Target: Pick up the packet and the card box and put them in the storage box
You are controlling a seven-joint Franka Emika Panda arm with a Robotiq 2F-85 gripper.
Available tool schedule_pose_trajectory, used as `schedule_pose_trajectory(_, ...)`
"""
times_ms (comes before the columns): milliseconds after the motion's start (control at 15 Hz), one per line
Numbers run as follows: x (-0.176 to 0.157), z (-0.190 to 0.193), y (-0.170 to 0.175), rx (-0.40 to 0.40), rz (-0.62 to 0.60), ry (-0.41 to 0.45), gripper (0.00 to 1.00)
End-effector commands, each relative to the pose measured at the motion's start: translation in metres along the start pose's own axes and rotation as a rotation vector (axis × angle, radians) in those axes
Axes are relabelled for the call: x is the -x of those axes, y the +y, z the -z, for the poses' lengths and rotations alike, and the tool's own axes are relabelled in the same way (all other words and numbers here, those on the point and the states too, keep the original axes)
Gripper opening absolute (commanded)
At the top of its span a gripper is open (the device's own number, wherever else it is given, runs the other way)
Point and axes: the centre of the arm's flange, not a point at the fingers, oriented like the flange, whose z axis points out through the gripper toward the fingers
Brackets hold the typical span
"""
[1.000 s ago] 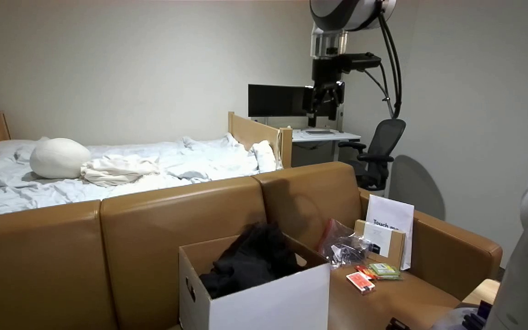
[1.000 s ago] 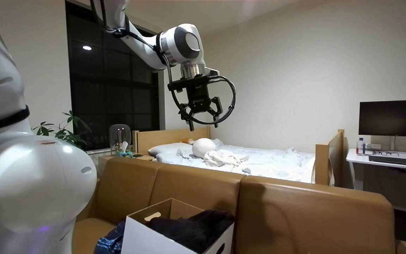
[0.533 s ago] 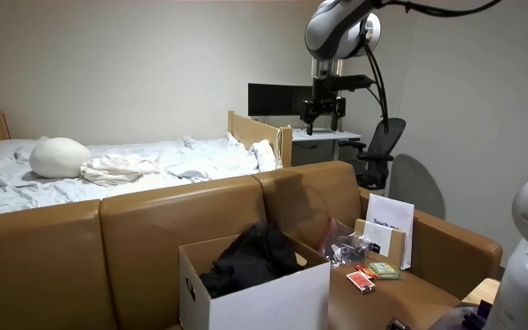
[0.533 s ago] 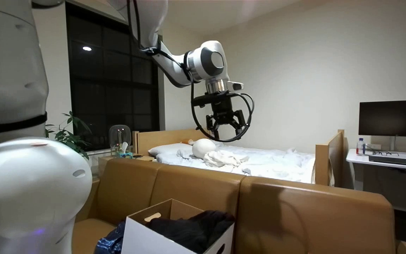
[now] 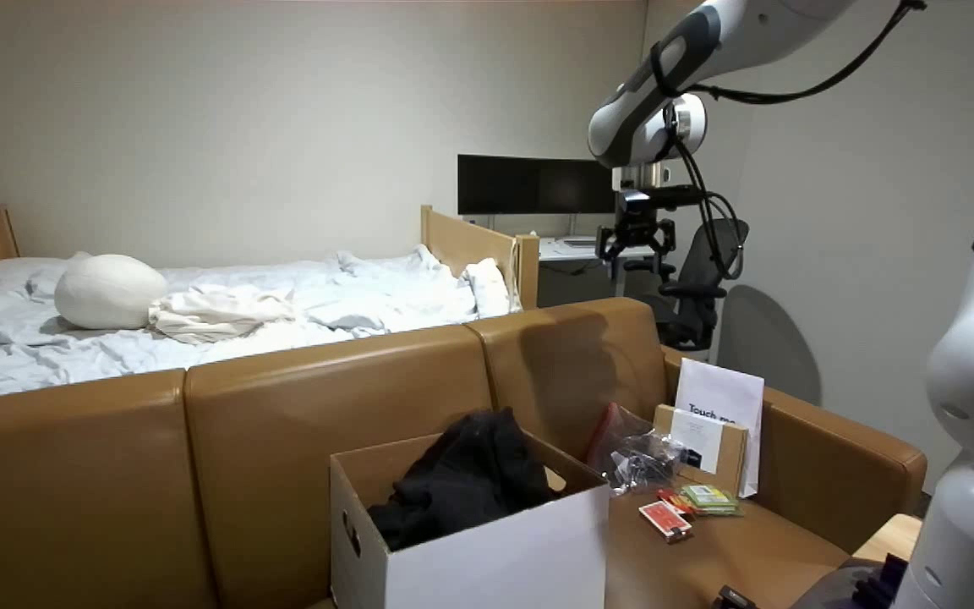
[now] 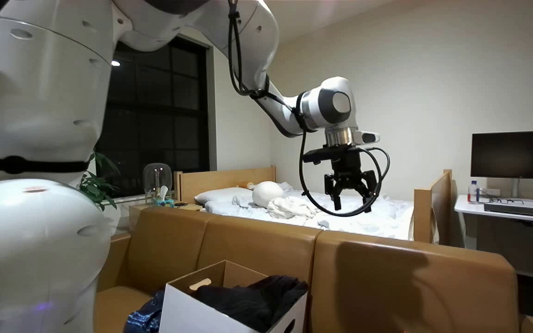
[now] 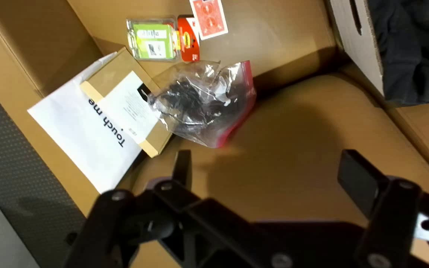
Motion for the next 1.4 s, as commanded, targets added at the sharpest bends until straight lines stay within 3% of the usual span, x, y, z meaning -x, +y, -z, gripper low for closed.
schedule_pose_trajectory(0, -0.023, -0.04, 0.017, 0.008, -0.138, -0.096, 1.0)
schedule_pose_trajectory(133, -0.014, -0.024, 0.024, -0.001, -0.171, -0.082, 1.0)
schedule_pose_trajectory(200, -0.015, -0.046, 0.02, 0.022, -0.118, -0.079, 1.0)
schedule_pose_trajectory(467, -0.018, -0.031, 0.024, 0.015, -0.137, -0.071, 1.0)
schedule_pose_trajectory(667, -0.05, -0.055, 0.007, 0.025, -0.151, -0.126, 1.0)
schedule_pose_trajectory(800, -0.077, -0.096, 0.002, -0.023, -0.186, -0.19, 1.0)
schedule_pose_trajectory(1000, -0.093, -0.17, -0.002, -0.055, -0.32, -0.217, 1.0)
schedule_pose_trajectory(1333, -0.093, -0.293, 0.024, 0.053, -0.56, -0.192, 1.0)
